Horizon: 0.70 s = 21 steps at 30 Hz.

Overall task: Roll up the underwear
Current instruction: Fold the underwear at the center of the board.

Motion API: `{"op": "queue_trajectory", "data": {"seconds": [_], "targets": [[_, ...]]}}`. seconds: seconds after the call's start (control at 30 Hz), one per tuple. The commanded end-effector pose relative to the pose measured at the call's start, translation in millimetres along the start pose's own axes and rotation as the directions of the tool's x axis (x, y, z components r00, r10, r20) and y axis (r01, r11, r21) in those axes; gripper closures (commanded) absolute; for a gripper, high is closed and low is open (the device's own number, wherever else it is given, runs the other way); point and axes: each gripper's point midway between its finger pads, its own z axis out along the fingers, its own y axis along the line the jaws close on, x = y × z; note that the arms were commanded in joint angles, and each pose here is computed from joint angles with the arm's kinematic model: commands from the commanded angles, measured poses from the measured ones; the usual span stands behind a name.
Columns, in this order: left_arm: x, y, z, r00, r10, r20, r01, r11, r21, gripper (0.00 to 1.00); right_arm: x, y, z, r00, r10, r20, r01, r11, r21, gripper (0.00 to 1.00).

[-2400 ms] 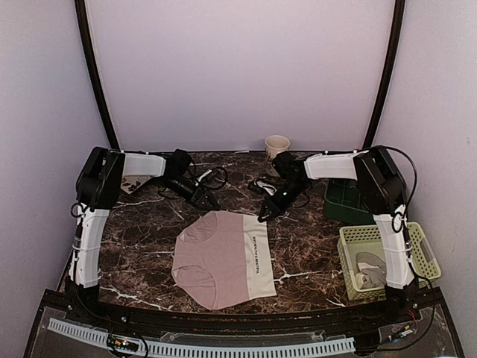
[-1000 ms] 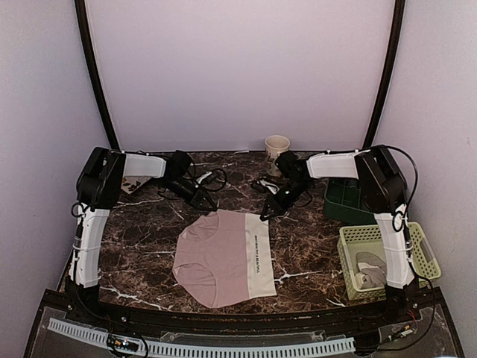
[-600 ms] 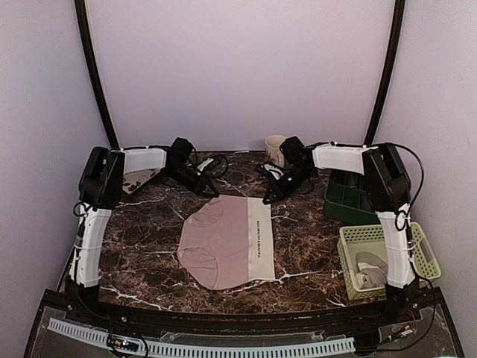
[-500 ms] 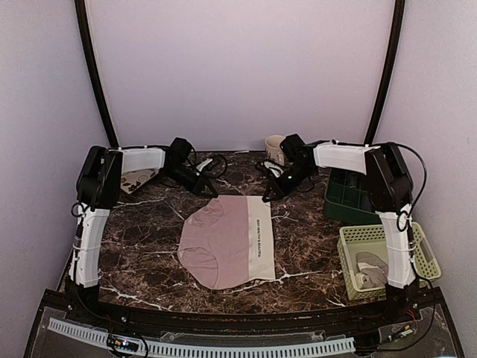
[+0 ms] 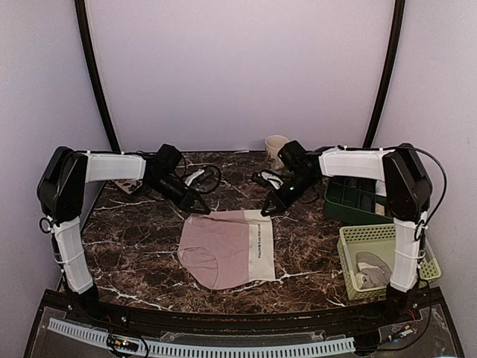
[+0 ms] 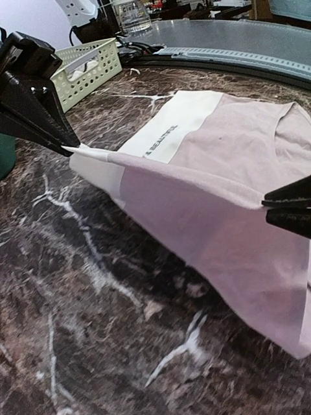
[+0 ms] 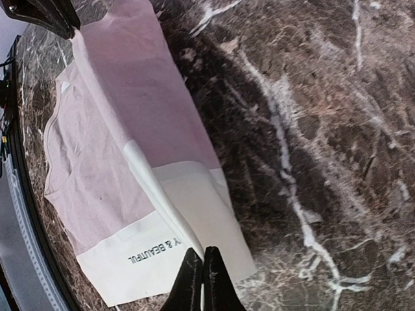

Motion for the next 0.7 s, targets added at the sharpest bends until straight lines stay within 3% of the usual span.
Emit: {"op": "queue_trajectory", "data": {"seconds": [0.0, 0.17, 0.33, 0.67], "targets": [[30.9, -32.2, 6.5, 0.998, -0.026, -0.057, 0.027, 0.999, 0.025, 1.0, 18.5, 28.7, 4.5, 1.0, -0.004, -0.018, 0.003, 0.999, -0.036, 1.0], [70.0, -37.2, 16.8, 0.985, -0.149, -0.089, 0.151, 0.988, 0.019, 1.0, 54.9, 50.5, 31.2, 0.996, 0.027, -0.083, -0.033, 0.997, -0.074, 1.0], [97.4, -19.4, 34.5, 0.947, -0.289, -0.139, 0.288, 0.957, -0.026, 1.0, 73.8, 39.9, 51.9, 0.988, 0.086, -0.127, -0.092, 0.995, -0.047, 1.0], [73.4, 37.8, 30.3, 0.935, -0.346, -0.074, 0.338, 0.935, -0.107, 1.0, 58.0, 0.2, 55.8, 0.983, 0.138, -0.117, -0.136, 0.99, 0.031, 1.0]]}}
